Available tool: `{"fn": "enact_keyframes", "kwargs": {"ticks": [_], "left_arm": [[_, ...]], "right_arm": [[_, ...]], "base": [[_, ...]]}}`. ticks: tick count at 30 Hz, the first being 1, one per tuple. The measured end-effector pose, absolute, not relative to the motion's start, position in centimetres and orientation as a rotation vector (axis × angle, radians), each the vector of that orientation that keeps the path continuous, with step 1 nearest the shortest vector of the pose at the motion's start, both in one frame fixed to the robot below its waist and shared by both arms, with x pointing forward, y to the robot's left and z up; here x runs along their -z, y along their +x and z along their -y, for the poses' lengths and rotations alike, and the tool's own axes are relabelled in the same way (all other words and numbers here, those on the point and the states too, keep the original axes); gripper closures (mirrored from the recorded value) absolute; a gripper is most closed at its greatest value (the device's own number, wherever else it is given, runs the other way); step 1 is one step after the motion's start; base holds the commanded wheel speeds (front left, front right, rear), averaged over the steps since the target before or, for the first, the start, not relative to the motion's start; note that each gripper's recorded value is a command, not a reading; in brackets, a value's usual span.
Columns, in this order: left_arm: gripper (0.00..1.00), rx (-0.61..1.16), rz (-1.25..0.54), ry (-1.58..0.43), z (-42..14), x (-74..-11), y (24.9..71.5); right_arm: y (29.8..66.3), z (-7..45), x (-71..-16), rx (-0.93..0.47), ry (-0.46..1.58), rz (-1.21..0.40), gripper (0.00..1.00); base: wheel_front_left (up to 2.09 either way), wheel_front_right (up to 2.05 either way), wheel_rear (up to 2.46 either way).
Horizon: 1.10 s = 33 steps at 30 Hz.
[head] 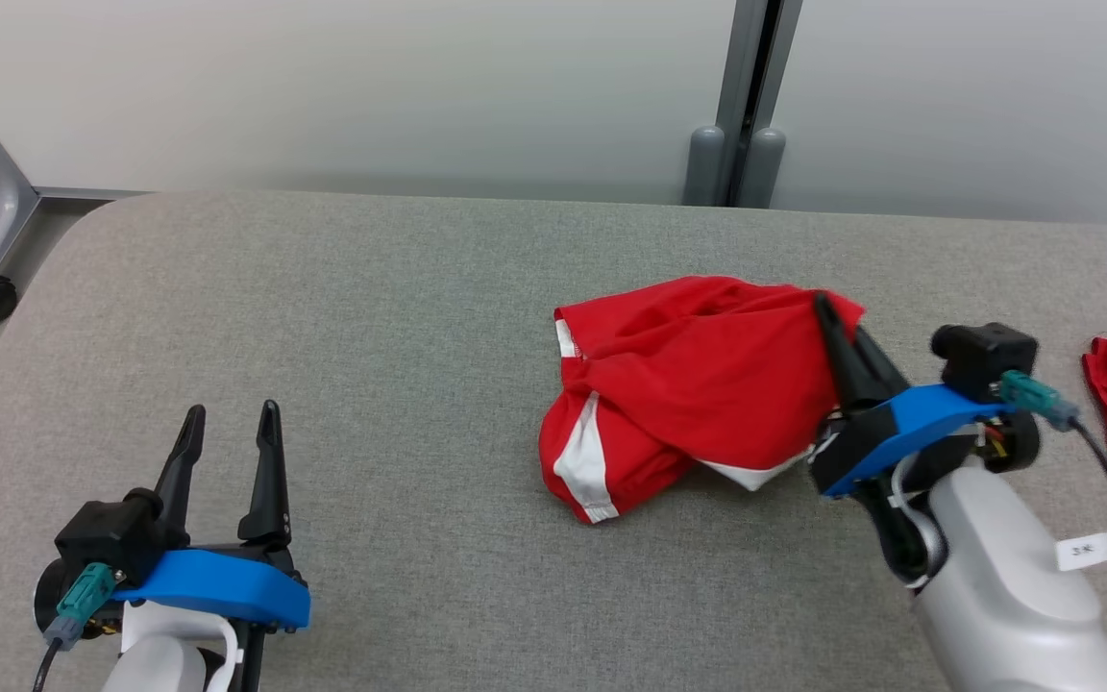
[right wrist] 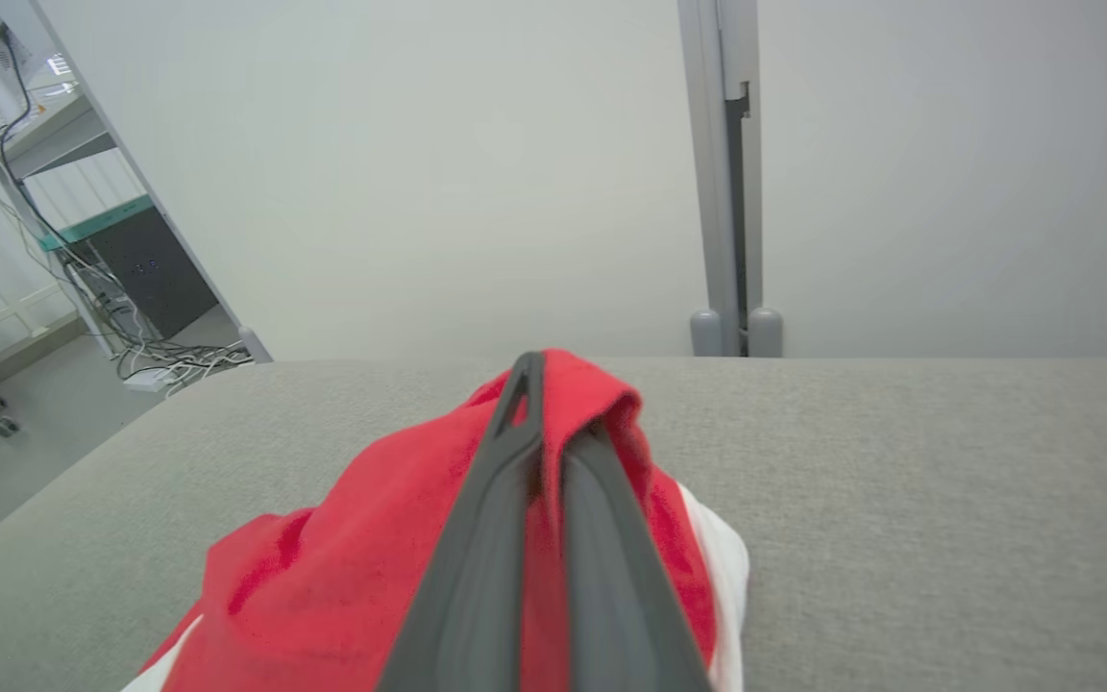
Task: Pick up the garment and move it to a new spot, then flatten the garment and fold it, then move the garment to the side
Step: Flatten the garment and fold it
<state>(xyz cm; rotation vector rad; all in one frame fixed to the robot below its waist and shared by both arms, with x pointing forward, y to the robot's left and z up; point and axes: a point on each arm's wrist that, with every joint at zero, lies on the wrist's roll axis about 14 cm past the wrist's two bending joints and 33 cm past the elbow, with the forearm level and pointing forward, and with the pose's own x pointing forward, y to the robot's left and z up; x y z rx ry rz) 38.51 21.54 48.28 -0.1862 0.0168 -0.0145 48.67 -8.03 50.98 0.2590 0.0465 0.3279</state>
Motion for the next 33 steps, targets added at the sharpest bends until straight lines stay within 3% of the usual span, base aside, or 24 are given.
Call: {"fn": "enact_keyframes", "kwargs": {"ticks": [6, 12, 13, 14, 15, 25, 33], "left_arm": [[0.00, 0.026, -0.018, -0.188, -21.0, -48.2, 38.4], [0.00, 0.025, -0.025, -0.190, -20.9, -48.0, 38.4], [0.00, 0.023, -0.026, -0.189, -21.0, -47.9, 38.4], [0.00, 0.023, -0.027, -0.189, -21.0, -47.9, 38.3], [0.00, 0.021, -0.028, -0.188, -21.1, -47.9, 38.3], [0.00, 0.019, -0.020, -0.190, -21.2, -48.2, 38.2], [0.00, 0.038, -0.015, -0.198, -20.3, -48.4, 38.5]], "right_arm": [[49.3, 15.4, -51.6, -0.176, 0.167, -0.004, 1.00], [50.0, 19.4, -51.6, -0.082, 0.119, -0.022, 1.00], [50.1, 19.5, -51.3, -0.077, 0.123, -0.039, 0.94], [50.0, 19.3, -50.6, -0.079, 0.124, -0.070, 0.20], [50.0, 18.9, -50.0, -0.086, 0.121, -0.094, 0.00], [47.6, 18.8, -47.1, -0.087, 0.083, -0.178, 0.00], [44.0, 20.5, -48.7, -0.042, 0.021, -0.048, 0.00]], "base": [[0.00, 0.00, 0.00], [0.00, 0.00, 0.00], [0.00, 0.00, 0.00], [0.00, 0.00, 0.00], [0.00, 0.00, 0.00], [0.00, 0.00, 0.00], [0.00, 0.00, 0.00]]}}
